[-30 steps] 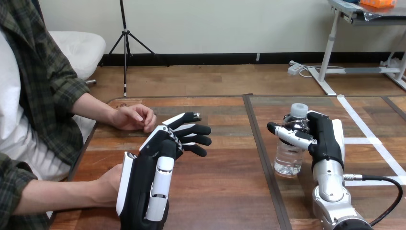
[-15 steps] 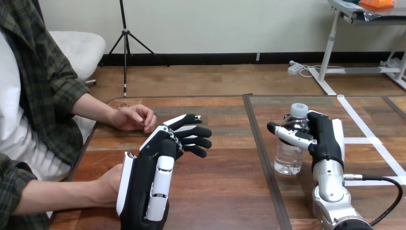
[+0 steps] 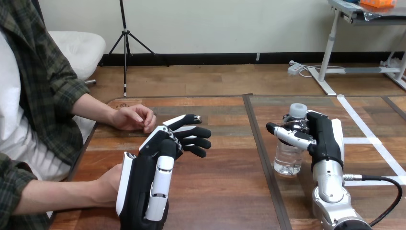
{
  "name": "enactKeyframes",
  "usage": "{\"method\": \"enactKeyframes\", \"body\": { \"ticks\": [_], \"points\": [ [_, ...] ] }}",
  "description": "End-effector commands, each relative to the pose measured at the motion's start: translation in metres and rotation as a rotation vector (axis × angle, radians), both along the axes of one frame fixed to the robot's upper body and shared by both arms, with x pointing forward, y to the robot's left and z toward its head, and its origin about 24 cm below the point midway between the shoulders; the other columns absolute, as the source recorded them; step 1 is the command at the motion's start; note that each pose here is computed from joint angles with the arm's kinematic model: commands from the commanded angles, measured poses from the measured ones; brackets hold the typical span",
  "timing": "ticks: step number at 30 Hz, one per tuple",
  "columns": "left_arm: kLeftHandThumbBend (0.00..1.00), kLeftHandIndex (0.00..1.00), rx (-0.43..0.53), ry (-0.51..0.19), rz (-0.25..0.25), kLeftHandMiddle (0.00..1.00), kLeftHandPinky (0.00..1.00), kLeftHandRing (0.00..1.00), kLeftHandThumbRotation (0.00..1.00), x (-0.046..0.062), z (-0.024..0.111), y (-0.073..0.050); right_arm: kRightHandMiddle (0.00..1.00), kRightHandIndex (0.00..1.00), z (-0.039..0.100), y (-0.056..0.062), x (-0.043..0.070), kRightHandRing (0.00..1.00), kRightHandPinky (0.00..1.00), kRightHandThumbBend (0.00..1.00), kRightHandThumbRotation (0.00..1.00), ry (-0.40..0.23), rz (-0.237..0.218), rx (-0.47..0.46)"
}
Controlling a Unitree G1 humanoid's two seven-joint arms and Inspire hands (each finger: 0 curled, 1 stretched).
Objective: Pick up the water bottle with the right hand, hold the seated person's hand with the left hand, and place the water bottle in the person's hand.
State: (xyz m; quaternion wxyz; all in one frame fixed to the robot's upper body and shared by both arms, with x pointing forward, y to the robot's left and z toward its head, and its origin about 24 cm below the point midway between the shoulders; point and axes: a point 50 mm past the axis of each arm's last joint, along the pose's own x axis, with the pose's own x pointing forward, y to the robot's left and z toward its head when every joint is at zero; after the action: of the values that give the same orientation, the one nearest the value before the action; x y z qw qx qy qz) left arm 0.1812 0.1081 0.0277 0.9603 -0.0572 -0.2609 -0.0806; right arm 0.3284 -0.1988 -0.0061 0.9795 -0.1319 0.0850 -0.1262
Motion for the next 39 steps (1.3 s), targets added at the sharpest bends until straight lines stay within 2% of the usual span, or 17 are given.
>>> {"method": "enactKeyframes", "body": {
  "ticks": [1, 12, 21, 30, 39],
  "points": [
    [0.29, 0.69, -0.041, -0.063, -0.005, 0.62, 0.49, 0.57, 0.95, 0.008, 0.013, -0.008, 0.49, 0.48, 0.021, 0.005, 0.012, 0.45, 0.43, 0.78, 0.0, -0.109, 0.014, 0.014],
    [0.28, 0.68, -0.041, -0.066, -0.006, 0.62, 0.48, 0.57, 0.94, 0.008, 0.014, -0.008, 0.5, 0.48, 0.025, 0.005, 0.014, 0.46, 0.43, 0.78, 0.0, -0.138, 0.014, 0.033],
    [0.3, 0.68, -0.042, -0.065, -0.01, 0.62, 0.48, 0.56, 0.93, 0.009, 0.014, -0.007, 0.5, 0.49, 0.034, 0.005, 0.017, 0.45, 0.42, 0.79, 0.0, -0.191, 0.015, 0.041],
    [0.32, 0.68, -0.034, -0.064, -0.011, 0.62, 0.47, 0.56, 0.93, 0.009, 0.014, -0.008, 0.48, 0.47, 0.042, 0.003, 0.017, 0.44, 0.4, 0.79, 0.0, -0.268, 0.036, 0.043],
    [0.31, 0.68, -0.042, -0.057, -0.014, 0.61, 0.47, 0.56, 0.93, 0.01, 0.014, -0.009, 0.47, 0.46, 0.046, 0.002, 0.017, 0.44, 0.4, 0.78, 0.0, -0.308, 0.049, 0.101]
  ]
}}
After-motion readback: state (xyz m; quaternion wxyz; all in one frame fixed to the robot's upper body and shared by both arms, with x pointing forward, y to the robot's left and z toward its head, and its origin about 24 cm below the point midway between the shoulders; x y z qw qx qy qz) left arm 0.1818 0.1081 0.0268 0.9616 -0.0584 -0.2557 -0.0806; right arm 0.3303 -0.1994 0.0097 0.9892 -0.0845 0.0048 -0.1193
